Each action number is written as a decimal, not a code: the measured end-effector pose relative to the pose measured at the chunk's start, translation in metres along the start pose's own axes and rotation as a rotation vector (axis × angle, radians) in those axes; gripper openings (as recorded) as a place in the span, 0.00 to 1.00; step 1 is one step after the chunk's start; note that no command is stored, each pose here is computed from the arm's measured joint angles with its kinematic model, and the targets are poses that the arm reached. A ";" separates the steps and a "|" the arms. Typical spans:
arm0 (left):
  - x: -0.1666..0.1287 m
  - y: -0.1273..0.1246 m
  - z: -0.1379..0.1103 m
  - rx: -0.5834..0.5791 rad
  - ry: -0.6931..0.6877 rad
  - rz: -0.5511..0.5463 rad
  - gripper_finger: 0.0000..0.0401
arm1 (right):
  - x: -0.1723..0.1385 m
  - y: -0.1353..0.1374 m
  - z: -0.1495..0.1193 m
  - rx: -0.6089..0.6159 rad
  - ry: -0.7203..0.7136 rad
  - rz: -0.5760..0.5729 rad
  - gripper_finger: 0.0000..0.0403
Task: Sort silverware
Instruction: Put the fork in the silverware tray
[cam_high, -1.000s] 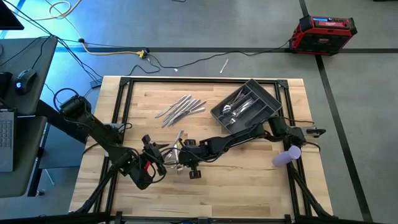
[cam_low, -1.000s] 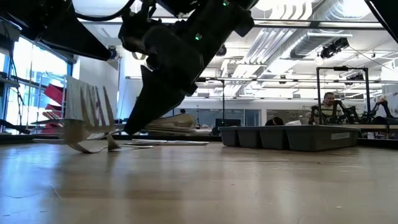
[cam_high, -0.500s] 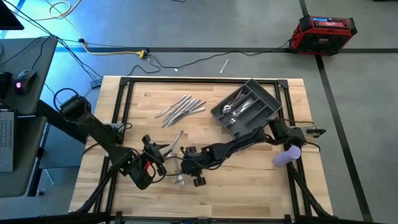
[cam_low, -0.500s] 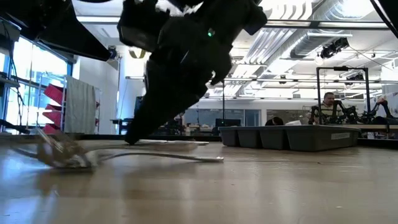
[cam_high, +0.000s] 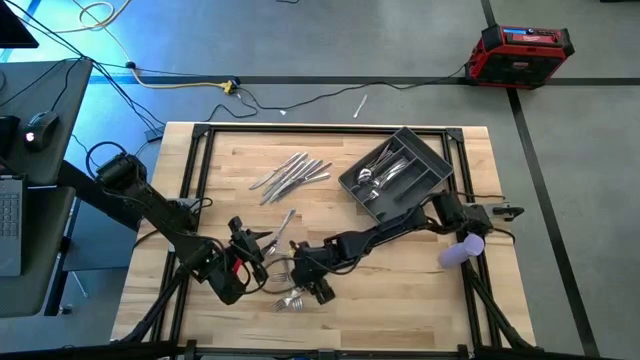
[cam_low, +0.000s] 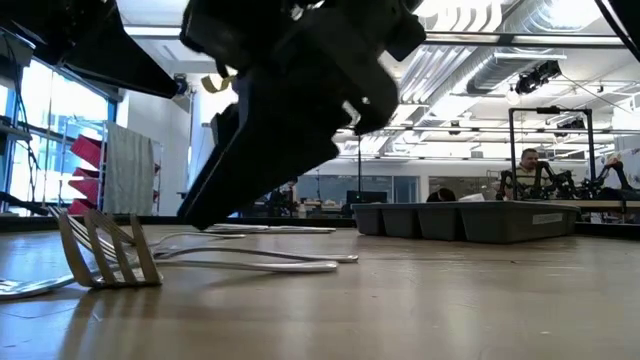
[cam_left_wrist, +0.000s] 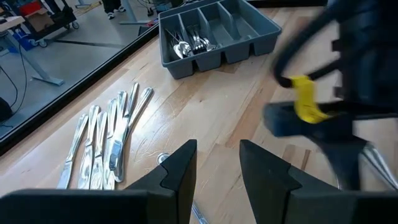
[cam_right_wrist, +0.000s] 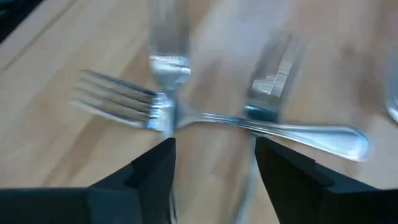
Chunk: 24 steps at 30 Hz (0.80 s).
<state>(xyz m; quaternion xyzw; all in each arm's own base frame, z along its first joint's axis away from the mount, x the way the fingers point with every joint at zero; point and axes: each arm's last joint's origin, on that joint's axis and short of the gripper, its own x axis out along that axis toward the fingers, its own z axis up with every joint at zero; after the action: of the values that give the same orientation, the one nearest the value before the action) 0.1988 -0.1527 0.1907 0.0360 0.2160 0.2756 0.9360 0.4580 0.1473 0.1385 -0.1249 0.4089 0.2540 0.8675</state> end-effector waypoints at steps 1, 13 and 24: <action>0.000 0.000 0.000 0.000 0.000 0.000 0.26 | 0.000 0.003 0.001 -0.013 -0.010 0.014 0.48; 0.000 0.000 0.000 -0.002 -0.004 0.003 0.26 | 0.015 0.032 0.003 0.112 0.007 -0.128 0.42; 0.000 0.000 0.000 -0.019 0.000 0.000 0.26 | 0.038 0.034 -0.015 0.202 0.075 -0.186 0.16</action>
<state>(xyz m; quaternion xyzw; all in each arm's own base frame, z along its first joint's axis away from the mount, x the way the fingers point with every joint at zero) 0.1990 -0.1528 0.1906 0.0271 0.2132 0.2778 0.9363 0.4504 0.1830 0.0994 -0.0836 0.4511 0.1250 0.8797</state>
